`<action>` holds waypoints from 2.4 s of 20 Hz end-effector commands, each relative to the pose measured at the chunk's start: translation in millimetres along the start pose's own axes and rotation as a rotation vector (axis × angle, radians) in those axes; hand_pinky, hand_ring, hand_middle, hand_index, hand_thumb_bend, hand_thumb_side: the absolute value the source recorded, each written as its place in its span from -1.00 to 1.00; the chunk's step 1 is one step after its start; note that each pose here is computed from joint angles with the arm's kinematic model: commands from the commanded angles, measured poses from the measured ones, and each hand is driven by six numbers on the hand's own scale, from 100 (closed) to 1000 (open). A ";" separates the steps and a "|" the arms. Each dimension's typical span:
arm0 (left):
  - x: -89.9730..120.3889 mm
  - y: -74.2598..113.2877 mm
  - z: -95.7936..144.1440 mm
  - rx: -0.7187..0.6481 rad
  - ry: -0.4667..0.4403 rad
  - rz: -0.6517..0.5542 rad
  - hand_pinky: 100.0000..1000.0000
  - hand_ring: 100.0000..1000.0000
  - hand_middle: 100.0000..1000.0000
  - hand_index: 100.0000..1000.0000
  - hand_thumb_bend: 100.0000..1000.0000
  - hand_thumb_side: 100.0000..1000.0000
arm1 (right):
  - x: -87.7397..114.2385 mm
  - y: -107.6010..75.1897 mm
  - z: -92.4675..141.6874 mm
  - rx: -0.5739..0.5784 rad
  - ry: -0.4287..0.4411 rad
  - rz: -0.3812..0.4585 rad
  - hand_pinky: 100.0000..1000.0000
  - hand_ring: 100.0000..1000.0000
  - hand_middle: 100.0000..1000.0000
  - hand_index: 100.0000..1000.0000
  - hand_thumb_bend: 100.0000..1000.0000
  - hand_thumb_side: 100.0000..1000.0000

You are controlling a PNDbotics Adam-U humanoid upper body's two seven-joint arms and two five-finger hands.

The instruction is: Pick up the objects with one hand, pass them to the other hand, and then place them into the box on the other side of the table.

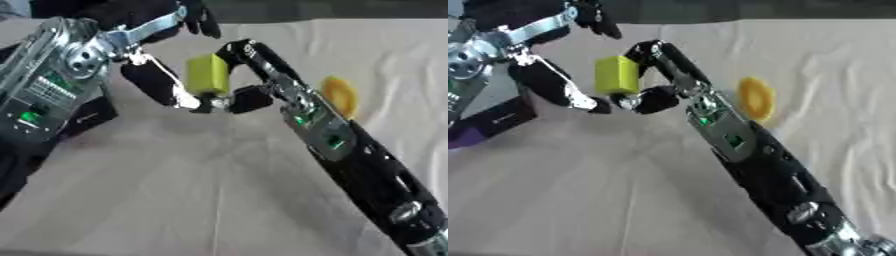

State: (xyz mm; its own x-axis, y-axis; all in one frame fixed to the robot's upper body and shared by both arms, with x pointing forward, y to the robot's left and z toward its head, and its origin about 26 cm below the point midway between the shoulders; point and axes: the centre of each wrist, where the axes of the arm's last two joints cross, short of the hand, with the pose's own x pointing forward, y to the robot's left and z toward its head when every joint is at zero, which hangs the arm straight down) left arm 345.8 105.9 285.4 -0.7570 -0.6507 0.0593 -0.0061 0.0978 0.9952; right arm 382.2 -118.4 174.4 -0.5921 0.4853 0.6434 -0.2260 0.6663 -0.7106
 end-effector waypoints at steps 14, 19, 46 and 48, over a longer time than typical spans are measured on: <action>1.4 -2.2 -6.0 -0.048 0.007 -0.043 0.51 0.36 0.20 0.33 0.30 -0.82 | 10.5 -2.6 -2.3 -0.022 -0.058 0.016 0.56 0.07 -0.06 -0.02 -0.18 -1.00; 1.4 -3.0 -7.2 -0.027 0.026 -0.070 0.50 0.36 0.21 0.33 0.25 -0.83 | 10.0 -6.0 1.4 -0.028 -0.060 0.012 0.56 0.07 -0.06 -0.02 -0.19 -1.00; -8.1 -23.7 -20.7 -0.043 0.122 -0.094 0.43 0.26 0.10 0.22 0.20 -0.76 | 12.1 -3.6 1.3 -0.054 -0.083 0.043 0.54 0.08 -0.05 -0.02 -0.19 -1.00; -9.4 -26.3 -22.2 -0.041 0.129 -0.089 0.43 0.25 0.09 0.21 0.20 -0.75 | 12.2 -2.9 1.3 -0.050 -0.086 0.043 0.54 0.08 -0.05 -0.02 -0.19 -1.00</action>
State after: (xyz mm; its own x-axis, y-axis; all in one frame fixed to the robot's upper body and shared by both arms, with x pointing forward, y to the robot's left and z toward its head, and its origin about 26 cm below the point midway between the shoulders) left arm 367.8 93.9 254.7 -0.6660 -0.7459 -0.0053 -0.0144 0.0058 0.9999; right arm 376.4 -116.6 172.8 -0.6351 0.4762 0.6082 -0.1833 0.6720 -0.7175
